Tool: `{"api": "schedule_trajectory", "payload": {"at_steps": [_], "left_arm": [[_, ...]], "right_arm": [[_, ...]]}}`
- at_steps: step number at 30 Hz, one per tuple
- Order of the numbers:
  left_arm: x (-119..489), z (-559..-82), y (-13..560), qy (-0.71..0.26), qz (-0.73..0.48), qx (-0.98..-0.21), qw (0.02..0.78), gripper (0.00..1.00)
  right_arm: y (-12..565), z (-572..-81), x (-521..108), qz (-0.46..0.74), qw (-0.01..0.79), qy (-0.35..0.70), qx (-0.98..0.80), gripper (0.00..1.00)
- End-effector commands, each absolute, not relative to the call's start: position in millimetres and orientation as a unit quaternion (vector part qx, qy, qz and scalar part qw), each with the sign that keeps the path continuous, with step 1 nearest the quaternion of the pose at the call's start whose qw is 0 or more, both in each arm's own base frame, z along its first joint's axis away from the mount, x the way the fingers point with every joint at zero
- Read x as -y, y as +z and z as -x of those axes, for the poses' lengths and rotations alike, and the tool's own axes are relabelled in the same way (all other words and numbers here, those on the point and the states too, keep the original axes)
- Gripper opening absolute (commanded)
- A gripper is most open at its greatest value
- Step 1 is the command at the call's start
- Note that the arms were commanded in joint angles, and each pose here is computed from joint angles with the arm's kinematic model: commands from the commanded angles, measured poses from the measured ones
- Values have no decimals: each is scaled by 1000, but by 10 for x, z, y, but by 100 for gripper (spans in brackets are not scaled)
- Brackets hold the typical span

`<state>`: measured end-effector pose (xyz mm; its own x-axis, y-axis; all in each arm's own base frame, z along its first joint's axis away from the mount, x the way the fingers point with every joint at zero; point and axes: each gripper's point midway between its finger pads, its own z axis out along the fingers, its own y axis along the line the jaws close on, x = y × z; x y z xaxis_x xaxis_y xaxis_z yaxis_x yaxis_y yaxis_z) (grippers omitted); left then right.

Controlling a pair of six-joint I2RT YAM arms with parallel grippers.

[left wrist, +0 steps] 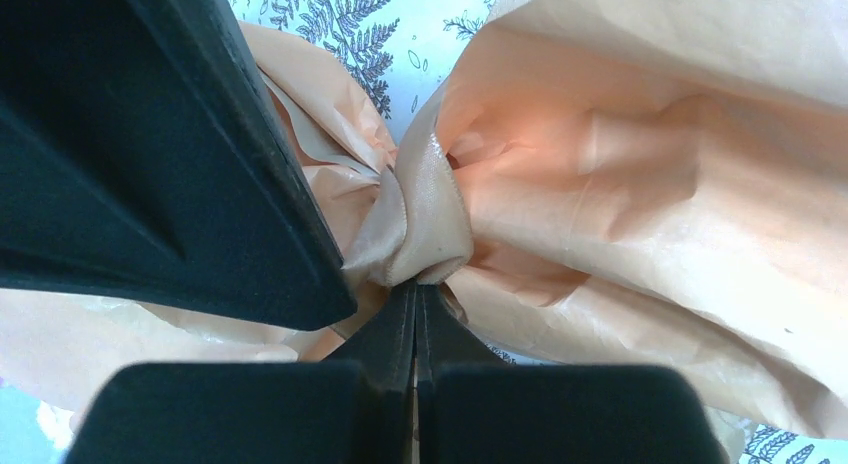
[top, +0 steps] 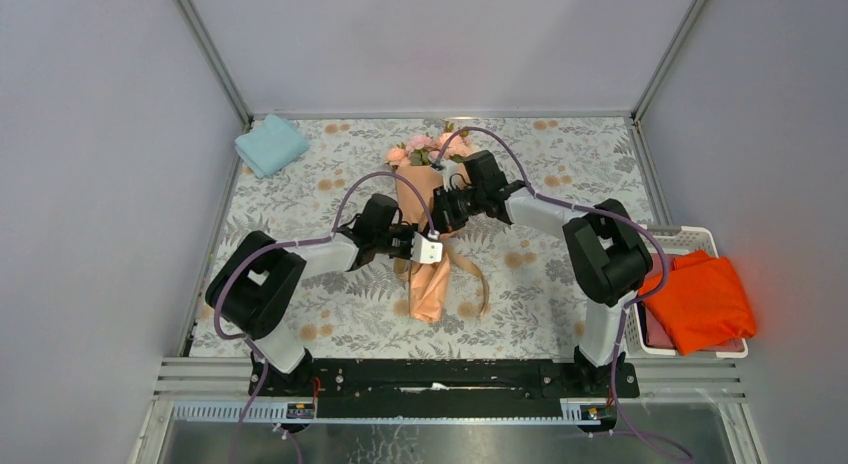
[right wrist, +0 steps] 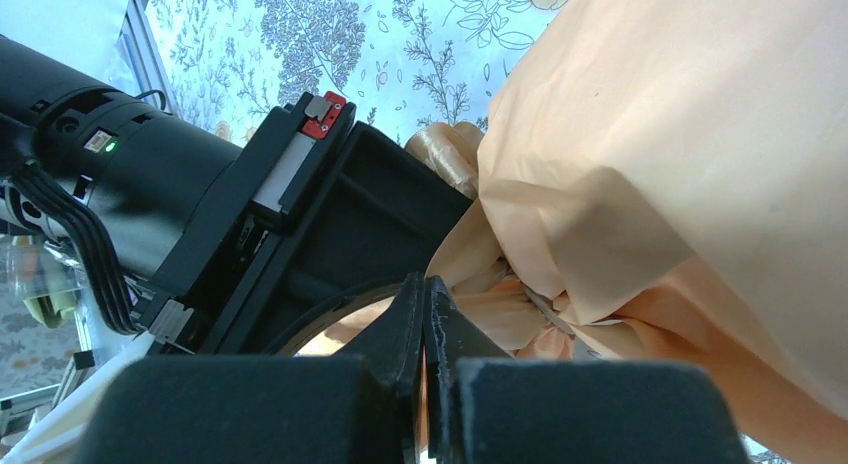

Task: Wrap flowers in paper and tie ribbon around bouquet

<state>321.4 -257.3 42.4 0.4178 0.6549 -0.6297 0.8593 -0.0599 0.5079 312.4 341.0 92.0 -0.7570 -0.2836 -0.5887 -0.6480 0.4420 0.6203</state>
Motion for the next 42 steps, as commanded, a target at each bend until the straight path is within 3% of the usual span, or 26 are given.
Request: {"api": "schedule_trajectory", "payload": {"at_steps": [1,3,5,7,12,21,26,30,32,42], "left_arm": [[2569,-3312,395,-88,-735,-507,441,0],[2575,-3350,408,-85,-732,-509,445,0],[2584,-3353,421,-84,-732,-506,448,0],[2573,-3326,409,-85,-736,-501,446,0],[2583,-3254,429,-99,-742,-491,445,0],[2592,-3339,517,-104,-719,-516,454,0],[2599,-3325,522,-109,-717,-517,455,0],[2597,-3338,545,-106,-715,-519,457,0],[2596,-3341,553,-105,-715,-518,458,0],[2563,-3328,512,-97,-720,-514,455,0]], "right_arm": [[1499,-3061,-3498,305,244,494,-777,0],[1389,-3028,-3446,305,227,479,-791,5],[1287,-3064,-3340,316,219,445,-809,23],[1331,-3197,-3223,323,231,417,-818,32],[1326,-3488,-3176,311,246,395,-829,33],[1050,-3133,-3421,368,203,423,-803,47],[865,-3198,-3402,361,196,403,-818,40],[890,-3260,-3418,352,210,399,-820,8],[996,-3281,-3425,350,230,400,-815,0],[1578,-3184,-3515,312,240,474,-787,0]]}}
